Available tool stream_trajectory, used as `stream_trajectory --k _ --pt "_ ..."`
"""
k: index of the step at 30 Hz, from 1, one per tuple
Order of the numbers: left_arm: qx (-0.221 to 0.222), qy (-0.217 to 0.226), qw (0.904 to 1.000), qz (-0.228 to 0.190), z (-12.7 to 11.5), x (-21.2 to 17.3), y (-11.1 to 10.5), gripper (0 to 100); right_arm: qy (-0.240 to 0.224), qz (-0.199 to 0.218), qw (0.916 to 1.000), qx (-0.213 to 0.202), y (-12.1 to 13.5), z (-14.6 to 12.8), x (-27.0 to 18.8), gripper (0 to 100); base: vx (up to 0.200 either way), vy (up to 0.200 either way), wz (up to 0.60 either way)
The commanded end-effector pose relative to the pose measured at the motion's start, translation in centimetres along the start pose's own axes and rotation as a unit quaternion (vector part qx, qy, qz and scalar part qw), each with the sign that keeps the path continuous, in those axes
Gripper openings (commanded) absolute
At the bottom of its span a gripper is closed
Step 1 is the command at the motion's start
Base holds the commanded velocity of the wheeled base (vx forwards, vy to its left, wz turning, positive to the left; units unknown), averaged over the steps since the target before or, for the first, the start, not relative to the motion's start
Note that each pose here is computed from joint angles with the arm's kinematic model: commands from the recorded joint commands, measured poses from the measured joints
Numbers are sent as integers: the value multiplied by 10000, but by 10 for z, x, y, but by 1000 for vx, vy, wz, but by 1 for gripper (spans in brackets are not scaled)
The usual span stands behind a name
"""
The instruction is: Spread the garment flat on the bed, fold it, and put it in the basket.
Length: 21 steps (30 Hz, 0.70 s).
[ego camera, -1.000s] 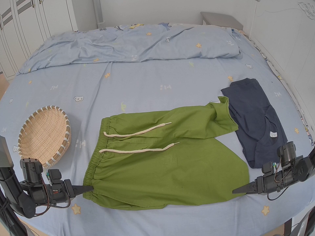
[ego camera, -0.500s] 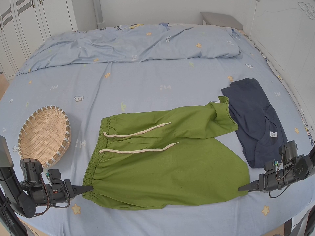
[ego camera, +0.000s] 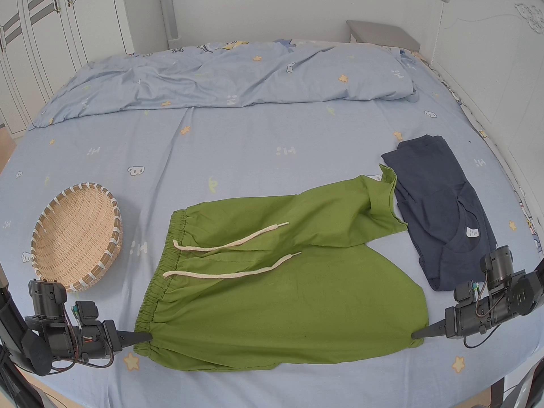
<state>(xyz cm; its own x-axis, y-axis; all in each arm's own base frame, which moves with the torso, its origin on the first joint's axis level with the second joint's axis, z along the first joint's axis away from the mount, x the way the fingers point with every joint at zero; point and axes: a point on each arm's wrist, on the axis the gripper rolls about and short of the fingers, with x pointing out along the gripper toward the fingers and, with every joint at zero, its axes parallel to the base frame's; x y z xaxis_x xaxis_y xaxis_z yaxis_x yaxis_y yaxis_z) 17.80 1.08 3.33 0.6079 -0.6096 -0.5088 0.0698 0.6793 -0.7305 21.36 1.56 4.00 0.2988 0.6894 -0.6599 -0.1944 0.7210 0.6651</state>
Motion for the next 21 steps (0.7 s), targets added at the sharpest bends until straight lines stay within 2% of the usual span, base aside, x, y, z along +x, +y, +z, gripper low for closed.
stream_trajectory --k 1,6,10,17,21 --pt "190 -206 9995 124 -1 -16 -3 0 168 146 9991 -367 26 -15 -6 0 0 0 0" --pt "8 -143 9994 312 -6 -22 4 0 518 120 9980 -343 38 -28 -10 0 0 0 0" --pt "38 74 9991 413 -13 -24 7 0 742 -22 9971 -158 35 -39 -9 0 0 0 0" --pt "72 192 9979 615 -20 -31 15 0 966 -87 9953 -29 30 -42 -1 0 0 0 0" --pt "101 202 9977 636 -20 -31 16 0 1138 -299 9930 81 23 -43 6 0 0 0 0"
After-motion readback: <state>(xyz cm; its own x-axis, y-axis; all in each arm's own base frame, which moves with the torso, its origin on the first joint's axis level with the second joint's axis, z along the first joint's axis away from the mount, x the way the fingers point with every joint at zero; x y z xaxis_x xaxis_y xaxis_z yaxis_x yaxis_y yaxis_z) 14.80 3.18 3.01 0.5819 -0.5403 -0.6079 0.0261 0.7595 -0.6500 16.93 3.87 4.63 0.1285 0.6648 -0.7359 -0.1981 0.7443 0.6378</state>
